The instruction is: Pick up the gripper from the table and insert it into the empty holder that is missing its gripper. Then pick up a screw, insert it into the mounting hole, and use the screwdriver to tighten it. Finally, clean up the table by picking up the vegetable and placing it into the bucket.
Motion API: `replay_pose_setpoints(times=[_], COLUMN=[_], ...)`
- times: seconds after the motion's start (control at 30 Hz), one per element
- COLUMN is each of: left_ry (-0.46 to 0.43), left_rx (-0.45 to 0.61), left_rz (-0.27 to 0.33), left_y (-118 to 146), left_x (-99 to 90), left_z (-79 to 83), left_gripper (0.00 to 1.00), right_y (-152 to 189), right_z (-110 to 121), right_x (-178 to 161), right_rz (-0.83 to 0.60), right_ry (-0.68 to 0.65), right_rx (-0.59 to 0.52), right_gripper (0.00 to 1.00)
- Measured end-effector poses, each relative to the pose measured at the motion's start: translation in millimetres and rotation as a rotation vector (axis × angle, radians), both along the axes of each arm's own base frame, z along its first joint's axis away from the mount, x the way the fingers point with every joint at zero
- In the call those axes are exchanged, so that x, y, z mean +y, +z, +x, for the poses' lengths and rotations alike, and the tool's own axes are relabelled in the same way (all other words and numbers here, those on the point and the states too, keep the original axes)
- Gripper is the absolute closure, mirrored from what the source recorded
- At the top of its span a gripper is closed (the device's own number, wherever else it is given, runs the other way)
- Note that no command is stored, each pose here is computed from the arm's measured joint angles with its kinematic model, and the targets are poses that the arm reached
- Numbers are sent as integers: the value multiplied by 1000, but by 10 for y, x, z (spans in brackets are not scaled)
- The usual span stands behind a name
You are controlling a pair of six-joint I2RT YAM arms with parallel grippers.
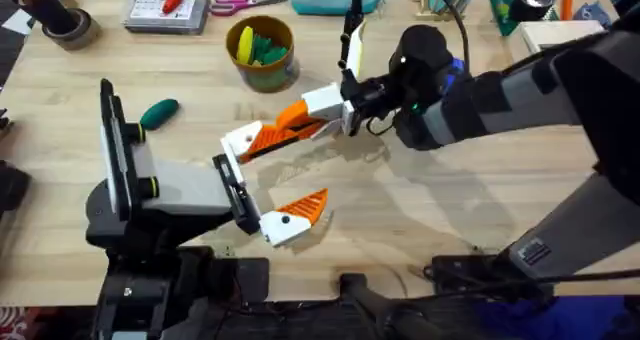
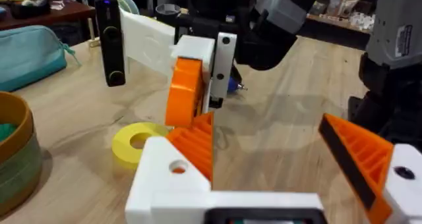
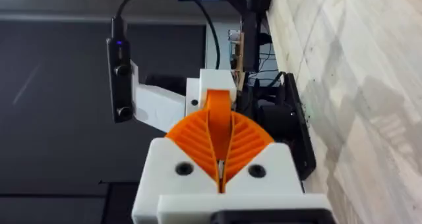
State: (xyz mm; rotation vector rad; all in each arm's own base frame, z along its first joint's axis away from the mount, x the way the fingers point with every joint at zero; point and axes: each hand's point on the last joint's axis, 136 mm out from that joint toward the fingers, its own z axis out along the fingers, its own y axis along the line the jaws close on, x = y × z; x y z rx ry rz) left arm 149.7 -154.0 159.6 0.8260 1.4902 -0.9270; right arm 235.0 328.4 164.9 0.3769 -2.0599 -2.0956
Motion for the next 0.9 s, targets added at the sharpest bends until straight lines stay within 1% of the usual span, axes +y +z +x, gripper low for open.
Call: replay_pose_setpoints(times=[0.9], left_ry=[3], left_rx=[0], left_rz=[0], left_y=[0], left_x=[2], left_z=[5], left_gripper=[15], right_y=[2], right_z=[21], right_x=[28], right_rz=[1], right_ry=[-19], right_rx=[0], right_gripper=[992])
